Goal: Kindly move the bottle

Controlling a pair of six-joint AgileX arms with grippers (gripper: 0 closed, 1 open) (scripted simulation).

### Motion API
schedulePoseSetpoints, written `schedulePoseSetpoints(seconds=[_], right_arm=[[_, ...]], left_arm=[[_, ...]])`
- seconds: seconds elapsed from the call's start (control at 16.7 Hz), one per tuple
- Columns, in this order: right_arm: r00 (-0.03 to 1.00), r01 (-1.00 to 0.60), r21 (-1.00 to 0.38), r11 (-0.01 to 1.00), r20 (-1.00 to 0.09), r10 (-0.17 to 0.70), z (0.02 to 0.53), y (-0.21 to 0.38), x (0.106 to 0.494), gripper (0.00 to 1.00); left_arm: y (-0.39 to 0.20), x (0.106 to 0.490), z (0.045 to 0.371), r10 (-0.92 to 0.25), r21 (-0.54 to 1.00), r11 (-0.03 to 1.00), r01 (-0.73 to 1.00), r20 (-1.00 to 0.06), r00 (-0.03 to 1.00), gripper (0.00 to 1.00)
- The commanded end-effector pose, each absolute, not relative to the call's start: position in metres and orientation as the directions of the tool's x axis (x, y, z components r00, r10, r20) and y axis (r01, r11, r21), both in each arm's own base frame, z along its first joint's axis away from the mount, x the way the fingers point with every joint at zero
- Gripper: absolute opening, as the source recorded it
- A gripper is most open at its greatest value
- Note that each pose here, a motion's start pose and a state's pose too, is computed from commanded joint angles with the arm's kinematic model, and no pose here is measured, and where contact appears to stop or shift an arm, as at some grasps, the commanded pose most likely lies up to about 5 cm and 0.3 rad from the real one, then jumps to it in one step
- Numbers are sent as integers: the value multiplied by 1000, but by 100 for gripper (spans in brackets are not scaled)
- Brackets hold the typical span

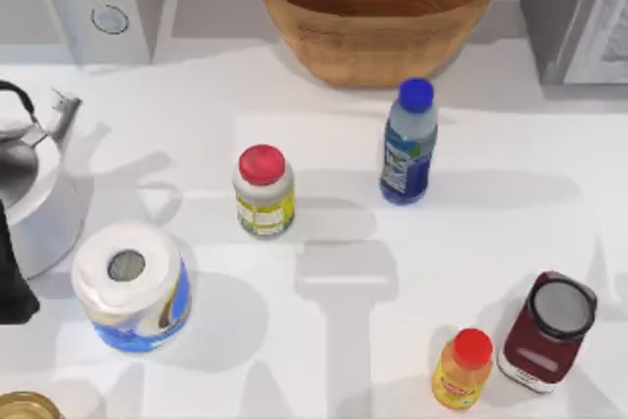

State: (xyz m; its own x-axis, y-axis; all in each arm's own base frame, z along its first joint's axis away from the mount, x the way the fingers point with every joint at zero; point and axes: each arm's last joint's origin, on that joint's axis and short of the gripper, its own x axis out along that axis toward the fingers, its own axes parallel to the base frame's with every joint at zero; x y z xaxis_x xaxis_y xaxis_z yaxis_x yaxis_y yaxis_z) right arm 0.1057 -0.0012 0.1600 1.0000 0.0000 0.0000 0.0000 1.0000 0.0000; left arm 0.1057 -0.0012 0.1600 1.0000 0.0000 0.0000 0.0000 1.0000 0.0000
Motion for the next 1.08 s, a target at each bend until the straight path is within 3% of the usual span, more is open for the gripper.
schedulePoseSetpoints(seconds=[0.36, 0.66, 1.08], right_arm=[[998, -61, -14, 998, -3, 61, 166, 3, 111, 100], [977, -209, -40, 977, -51, 206, 179, 14, 138, 100], [878, -459, -33, 888, -168, 448, 162, 45, 212, 100]], left_arm=[[-1, 106, 160, 0, 0, 1000, 0, 0, 1000, 100], [-1, 106, 160, 0, 0, 1000, 0, 0, 1000, 100], [-1, 106, 160, 0, 0, 1000, 0, 0, 1000, 100]])
